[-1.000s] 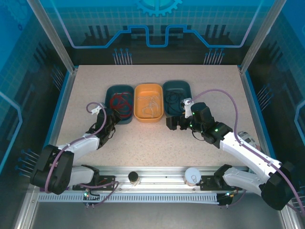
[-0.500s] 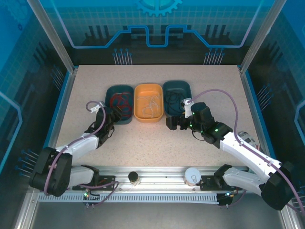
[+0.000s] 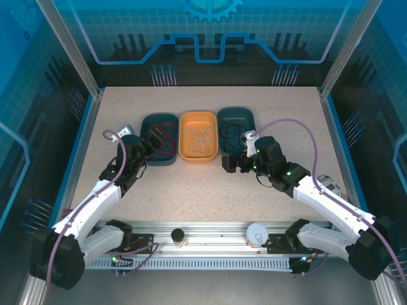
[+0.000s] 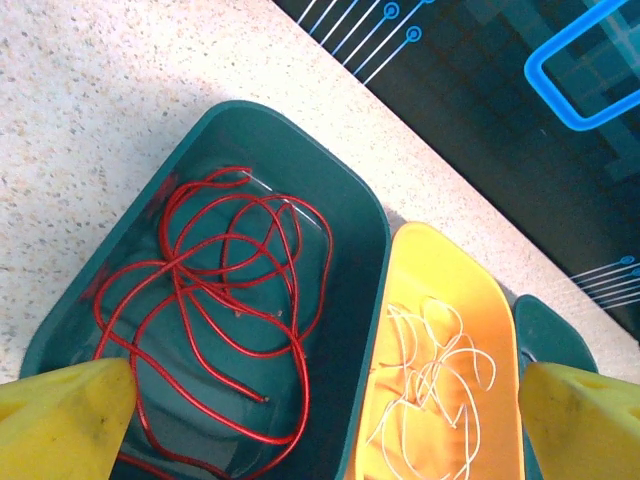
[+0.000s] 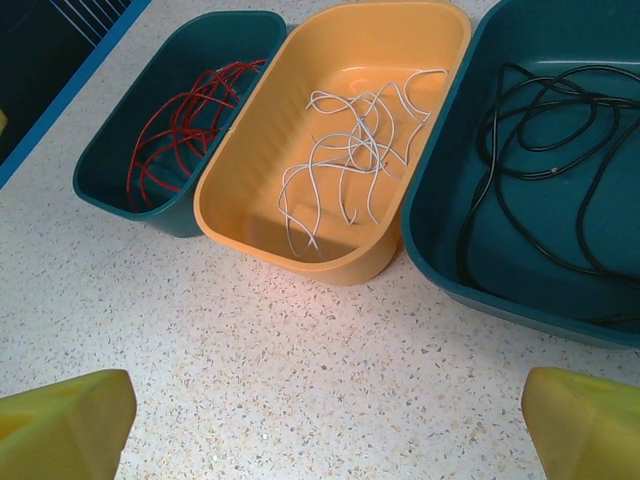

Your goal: Untangle the cables

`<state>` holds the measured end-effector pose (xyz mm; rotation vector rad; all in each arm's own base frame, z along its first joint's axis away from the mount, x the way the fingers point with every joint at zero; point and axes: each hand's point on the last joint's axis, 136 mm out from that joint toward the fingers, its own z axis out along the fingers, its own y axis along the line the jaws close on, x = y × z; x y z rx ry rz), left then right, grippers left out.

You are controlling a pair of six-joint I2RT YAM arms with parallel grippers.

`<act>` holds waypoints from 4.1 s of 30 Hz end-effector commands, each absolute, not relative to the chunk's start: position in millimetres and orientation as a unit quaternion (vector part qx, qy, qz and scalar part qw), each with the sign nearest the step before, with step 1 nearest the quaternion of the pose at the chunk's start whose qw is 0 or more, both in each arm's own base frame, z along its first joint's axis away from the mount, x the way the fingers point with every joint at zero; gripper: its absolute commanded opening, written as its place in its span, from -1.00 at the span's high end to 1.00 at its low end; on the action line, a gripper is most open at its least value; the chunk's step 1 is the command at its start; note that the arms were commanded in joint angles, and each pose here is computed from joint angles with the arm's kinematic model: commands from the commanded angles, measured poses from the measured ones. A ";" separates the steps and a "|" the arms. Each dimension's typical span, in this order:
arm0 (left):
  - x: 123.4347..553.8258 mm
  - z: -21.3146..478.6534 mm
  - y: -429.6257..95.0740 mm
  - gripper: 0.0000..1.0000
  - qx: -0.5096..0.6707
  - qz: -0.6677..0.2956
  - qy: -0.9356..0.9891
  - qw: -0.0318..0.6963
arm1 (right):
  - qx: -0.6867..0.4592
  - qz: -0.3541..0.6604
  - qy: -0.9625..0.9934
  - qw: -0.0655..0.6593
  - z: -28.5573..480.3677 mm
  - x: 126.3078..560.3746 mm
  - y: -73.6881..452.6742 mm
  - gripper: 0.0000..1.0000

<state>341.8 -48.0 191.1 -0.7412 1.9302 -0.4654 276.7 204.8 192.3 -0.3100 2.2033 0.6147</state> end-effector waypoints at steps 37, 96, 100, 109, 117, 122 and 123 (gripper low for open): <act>278.4 167.1 5.0 -0.98 -0.135 0.021 0.796 0.590 | 0.078 -0.078 0.850 0.514 175.5 321.1 33.3 -0.99; 374.7 104.8 -23.9 -0.98 0.027 -0.106 0.777 0.620 | 0.026 -0.132 0.781 0.610 124.4 384.0 1.1 -0.99; 382.8 102.9 -16.6 -0.98 0.008 -0.095 0.786 0.611 | 0.014 -0.122 0.781 0.612 123.6 384.2 6.3 -0.99; 393.7 98.6 -19.2 -0.98 0.013 -0.109 0.806 0.582 | -0.039 -0.045 0.787 0.615 106.2 391.8 21.9 -0.99; 395.7 97.3 -7.9 -0.98 -0.014 -0.085 0.809 0.582 | -0.006 -0.045 0.809 0.587 99.5 396.1 8.5 -0.99; 395.3 97.2 -8.0 -0.98 -0.014 -0.085 0.808 0.582 | 0.012 -0.061 0.806 0.589 100.9 394.8 1.4 -0.99; 395.2 97.5 -8.3 -0.98 -0.013 -0.086 0.808 0.583 | 0.012 -0.061 0.806 0.589 100.9 394.8 1.6 -0.99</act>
